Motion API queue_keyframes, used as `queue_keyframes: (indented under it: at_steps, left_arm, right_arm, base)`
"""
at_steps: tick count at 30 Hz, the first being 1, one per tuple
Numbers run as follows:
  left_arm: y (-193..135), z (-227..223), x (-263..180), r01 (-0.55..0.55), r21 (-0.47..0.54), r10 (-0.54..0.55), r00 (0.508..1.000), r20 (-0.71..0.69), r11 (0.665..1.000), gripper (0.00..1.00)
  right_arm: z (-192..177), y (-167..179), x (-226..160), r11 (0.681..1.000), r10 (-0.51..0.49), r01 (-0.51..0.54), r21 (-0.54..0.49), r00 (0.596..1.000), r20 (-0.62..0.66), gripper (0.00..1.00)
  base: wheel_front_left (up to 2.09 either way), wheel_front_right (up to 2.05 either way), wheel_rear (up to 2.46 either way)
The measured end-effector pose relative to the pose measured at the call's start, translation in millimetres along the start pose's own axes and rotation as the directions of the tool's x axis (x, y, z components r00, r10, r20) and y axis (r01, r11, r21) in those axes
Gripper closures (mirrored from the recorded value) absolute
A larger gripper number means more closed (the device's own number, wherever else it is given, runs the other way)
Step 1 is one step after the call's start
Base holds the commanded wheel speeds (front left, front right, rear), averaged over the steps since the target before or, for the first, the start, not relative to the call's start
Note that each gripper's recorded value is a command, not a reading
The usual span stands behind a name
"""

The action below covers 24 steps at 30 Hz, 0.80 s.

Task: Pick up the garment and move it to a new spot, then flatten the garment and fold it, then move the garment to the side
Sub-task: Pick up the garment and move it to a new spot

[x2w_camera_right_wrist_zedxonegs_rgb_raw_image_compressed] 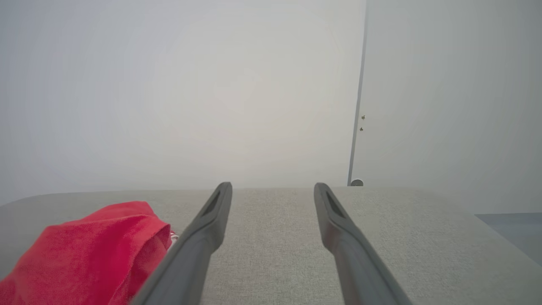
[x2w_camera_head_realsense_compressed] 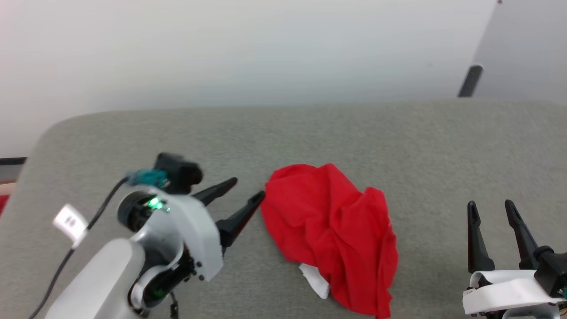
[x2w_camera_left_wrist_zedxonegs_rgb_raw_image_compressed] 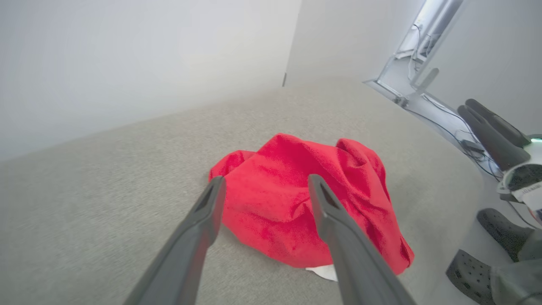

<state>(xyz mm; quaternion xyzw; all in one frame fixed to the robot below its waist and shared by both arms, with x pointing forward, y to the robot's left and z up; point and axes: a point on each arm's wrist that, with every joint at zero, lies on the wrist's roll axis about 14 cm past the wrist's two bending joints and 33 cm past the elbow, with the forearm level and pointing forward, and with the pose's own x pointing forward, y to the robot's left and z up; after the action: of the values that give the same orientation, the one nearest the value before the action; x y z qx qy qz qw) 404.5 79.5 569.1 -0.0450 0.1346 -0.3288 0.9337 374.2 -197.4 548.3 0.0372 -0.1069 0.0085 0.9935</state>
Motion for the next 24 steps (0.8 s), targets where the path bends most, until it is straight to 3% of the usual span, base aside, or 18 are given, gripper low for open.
queue_keyframes:
  at_steps: [5, 13, 24]
  left_arm:
    - [20, 12, -33, -0.117, -0.018, 0.118, 0.98, 0.161, 0.993, 0.0]
    - [43, 18, -90, -0.269, -0.074, 0.277, 0.884, 0.376, 0.96, 0.0]
    - [67, 0, -158, -0.448, -0.145, 0.459, 0.747, 0.481, 0.882, 0.0]
  right_arm:
    - [2, 14, 1, 0.999, 0.041, -0.041, 0.008, 0.999, 0.007, 0.0]
    - [6, 33, 2, 0.995, 0.096, -0.096, 0.016, 0.995, 0.018, 0.0]
    - [6, 47, -3, 0.99, 0.138, -0.138, 0.024, 0.99, 0.015, 0.0]
  base:
    - [0.0, 0.0, 0.0]
    - [0.0, 0.0, 0.0]
    - [0.0, 0.0, 0.0]
